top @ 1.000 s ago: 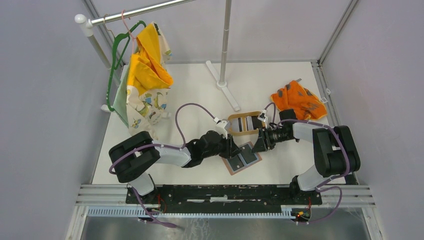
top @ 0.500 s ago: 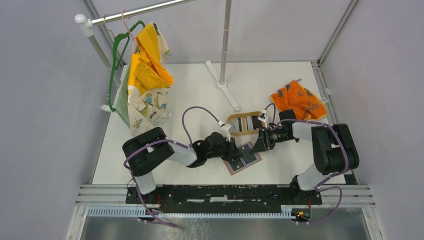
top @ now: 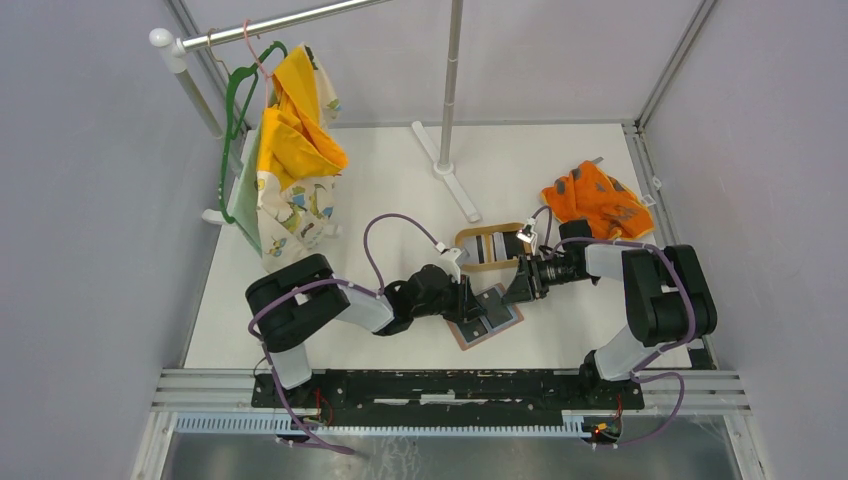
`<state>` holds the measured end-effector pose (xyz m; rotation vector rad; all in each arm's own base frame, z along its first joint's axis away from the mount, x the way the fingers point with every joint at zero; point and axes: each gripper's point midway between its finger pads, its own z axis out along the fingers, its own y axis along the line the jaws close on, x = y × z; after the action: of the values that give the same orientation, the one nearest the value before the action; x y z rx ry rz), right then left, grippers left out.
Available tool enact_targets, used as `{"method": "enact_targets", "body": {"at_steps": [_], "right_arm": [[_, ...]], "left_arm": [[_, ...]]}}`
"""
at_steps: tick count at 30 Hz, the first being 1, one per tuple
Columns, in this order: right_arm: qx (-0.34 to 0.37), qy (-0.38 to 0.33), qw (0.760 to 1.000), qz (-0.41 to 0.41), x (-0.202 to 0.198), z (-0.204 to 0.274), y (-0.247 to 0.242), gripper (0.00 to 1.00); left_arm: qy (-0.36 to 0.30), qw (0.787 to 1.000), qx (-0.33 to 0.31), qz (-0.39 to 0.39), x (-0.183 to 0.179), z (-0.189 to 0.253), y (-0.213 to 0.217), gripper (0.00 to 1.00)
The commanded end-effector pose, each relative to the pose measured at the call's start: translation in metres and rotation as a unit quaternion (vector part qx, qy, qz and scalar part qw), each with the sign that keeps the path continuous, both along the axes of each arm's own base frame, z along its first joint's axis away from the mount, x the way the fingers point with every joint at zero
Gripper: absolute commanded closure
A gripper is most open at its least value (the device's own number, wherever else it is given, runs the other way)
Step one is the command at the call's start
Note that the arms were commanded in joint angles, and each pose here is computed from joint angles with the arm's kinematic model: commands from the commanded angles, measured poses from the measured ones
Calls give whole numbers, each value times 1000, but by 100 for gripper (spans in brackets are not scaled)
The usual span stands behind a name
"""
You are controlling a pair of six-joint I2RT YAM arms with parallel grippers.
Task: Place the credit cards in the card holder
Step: Turn over the card slot in the card holder.
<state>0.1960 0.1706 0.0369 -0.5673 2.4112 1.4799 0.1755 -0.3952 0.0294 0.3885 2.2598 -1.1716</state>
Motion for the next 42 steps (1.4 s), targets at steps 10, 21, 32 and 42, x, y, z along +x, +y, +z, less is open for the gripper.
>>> {"method": "enact_targets", "body": {"at_steps": [10, 21, 32, 42], "right_arm": [[70, 17, 997, 1, -2, 17, 13, 59], [107, 19, 994, 8, -5, 28, 17, 58], [123, 22, 992, 16, -8, 31, 23, 57], [131, 18, 990, 46, -12, 29, 34, 53]], "left_arm": [[-14, 997, -76, -1, 1, 36, -11, 58], [-4, 993, -119, 21, 3, 50, -5, 41], [12, 987, -162, 21, 2, 56, -8, 30], [13, 985, -170, 13, 0, 55, -10, 26]]}}
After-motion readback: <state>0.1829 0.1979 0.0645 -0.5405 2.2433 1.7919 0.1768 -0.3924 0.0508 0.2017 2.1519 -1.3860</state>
